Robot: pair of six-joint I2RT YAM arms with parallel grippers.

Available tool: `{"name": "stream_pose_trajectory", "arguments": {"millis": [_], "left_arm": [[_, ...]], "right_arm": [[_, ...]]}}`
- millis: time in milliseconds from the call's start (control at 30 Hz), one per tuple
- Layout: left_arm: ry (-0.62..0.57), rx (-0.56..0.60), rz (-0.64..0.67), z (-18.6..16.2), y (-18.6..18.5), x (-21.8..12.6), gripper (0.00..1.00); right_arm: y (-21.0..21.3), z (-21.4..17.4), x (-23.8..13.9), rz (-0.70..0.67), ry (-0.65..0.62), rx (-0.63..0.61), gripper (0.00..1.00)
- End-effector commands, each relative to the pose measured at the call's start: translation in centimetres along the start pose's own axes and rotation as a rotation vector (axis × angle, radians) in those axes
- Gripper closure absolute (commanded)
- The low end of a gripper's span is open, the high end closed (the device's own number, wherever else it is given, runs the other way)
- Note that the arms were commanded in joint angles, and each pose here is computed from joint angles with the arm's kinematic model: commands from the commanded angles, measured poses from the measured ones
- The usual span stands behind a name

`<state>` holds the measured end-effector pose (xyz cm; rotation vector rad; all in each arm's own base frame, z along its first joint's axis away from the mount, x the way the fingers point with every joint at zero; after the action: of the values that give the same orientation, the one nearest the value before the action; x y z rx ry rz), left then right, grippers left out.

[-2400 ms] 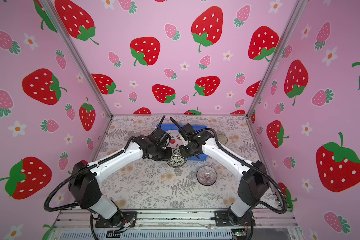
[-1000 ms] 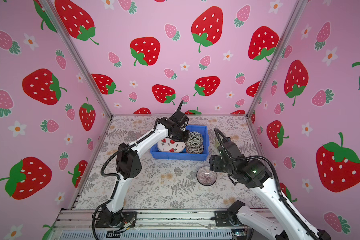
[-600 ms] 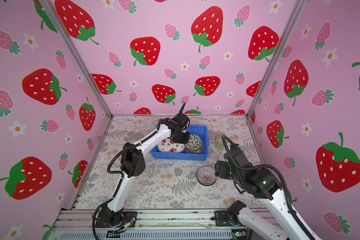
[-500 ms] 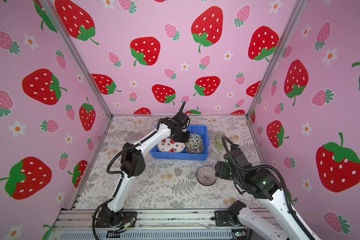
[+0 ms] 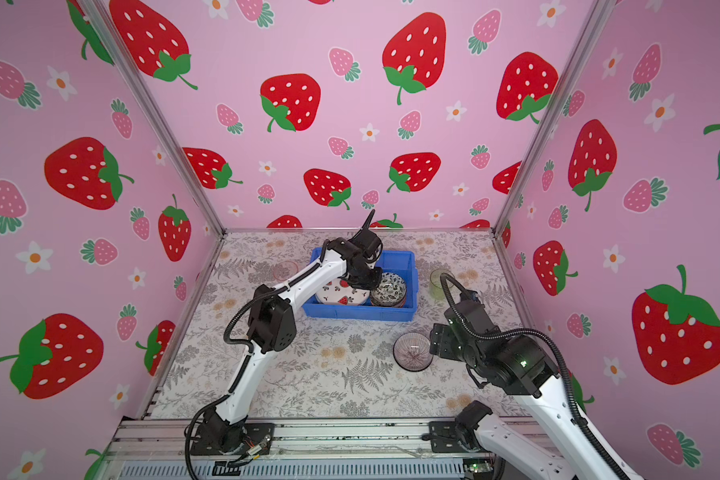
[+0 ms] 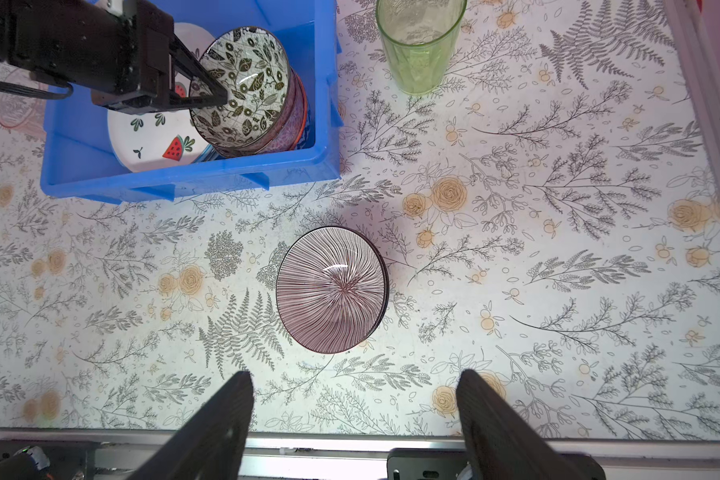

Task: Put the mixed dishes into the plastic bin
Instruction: 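Lower the bowl onto the green-leaf bowl in the bin and open the left gripper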

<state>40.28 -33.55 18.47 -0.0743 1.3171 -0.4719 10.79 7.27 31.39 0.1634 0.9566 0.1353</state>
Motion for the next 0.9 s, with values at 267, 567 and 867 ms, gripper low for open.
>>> {"name": "stream_pose_trajectory", "arguments": {"millis": [267,567,867], "left_arm": [[-0.01,0.017,-0.053,0.0,-1.4,-1.4,0.77],[-0.02,0.013,-0.09,0.0,-2.0,-2.5,0.48],[-0.039,0.015,-0.16,0.2,-3.0,-4.3,0.25]], "right_arm": [[-0.1,-0.1,0.6,-0.036,0.009,-0.01,0.19],[0.0,0.0,0.9,-0.039,0.012,-0.02,0.18],[0.3,0.2,1.2,-0.042,0.015,-0.038,0.17]]}}
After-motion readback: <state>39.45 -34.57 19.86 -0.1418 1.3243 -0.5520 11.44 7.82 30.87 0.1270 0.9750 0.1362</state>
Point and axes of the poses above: each gripper's point midway between its finger pads, its own x axis out along the fingers, its own y axis along the line the jaws close on, z = x × y, the point moved 10 cm from there along -x, back along the fingers, and after that the axes turned 1 degree about -x, right-handed, at the moved point
